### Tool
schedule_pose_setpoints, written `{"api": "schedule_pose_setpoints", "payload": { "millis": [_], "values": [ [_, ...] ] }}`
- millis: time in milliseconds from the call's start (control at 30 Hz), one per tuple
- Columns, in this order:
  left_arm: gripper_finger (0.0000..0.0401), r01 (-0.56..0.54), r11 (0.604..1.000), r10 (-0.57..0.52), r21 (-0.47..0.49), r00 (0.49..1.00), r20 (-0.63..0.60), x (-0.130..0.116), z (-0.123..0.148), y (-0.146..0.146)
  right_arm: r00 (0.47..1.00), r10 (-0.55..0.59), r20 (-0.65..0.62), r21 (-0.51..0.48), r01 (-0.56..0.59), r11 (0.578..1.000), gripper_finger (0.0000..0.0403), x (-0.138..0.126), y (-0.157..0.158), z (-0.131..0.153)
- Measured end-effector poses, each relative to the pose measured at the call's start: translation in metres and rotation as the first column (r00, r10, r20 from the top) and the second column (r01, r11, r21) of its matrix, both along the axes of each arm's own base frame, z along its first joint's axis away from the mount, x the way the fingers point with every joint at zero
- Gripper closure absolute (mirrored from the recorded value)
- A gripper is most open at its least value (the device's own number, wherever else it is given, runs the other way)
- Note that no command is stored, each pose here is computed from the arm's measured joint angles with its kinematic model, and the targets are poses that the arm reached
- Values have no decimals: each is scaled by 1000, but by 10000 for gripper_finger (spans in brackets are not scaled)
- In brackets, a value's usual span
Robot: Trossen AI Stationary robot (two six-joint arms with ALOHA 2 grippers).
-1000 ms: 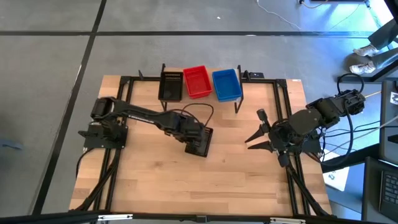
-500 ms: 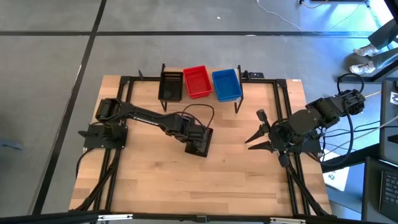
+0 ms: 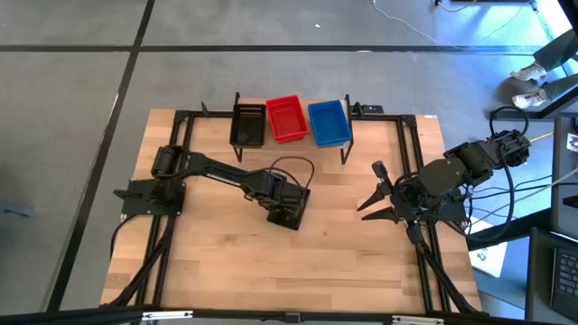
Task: Stack baskets on shelf by color
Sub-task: Stack the black bin on the black bin on the shelf
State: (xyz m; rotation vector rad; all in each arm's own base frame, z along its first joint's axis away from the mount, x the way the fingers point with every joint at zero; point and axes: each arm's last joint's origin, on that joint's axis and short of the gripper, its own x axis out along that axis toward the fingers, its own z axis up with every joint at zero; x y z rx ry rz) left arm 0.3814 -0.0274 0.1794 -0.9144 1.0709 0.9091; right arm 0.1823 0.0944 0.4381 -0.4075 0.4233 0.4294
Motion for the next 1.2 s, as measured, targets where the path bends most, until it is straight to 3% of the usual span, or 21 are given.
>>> {"api": "schedule_pose_setpoints", "payload": {
  "millis": [200, 400, 567, 667, 833, 1067, 1200],
  "values": [
    [349, 113, 993, -114, -34, 993, -20, 4, -12, -2, 1000, 0, 0, 0, 0, 1000, 304, 0, 0, 0],
    [395, 176, 983, -178, -55, 984, -21, 3, -6, 1, 1000, 1, -1, -3, -1, 1000, 304, 0, 0, 0],
    [400, 191, 978, -189, -89, 982, 31, -1, 12, 0, 1000, 1, -5, -6, -1, 1000, 304, 0, 0, -1],
    [401, 212, 972, -200, -105, 974, 110, -3, 40, -7, 1000, 2, -9, -9, -2, 1000, 304, 0, 0, -1],
    [401, 213, 975, -193, -59, 952, 239, -18, 111, -16, 1000, 2, -21, -16, -3, 1000, 304, -1, -1, -2],
    [401, -6, 994, -21, 105, 967, 254, -73, 205, -2, 999, -4, -54, -23, 3, 1000, 304, -3, -2, -5],
    [401, -109, 980, 64, 168, 965, 254, -104, 237, 13, 996, -48, -75, 30, 50, 998, 304, -3, -2, -5]
  ]
}}
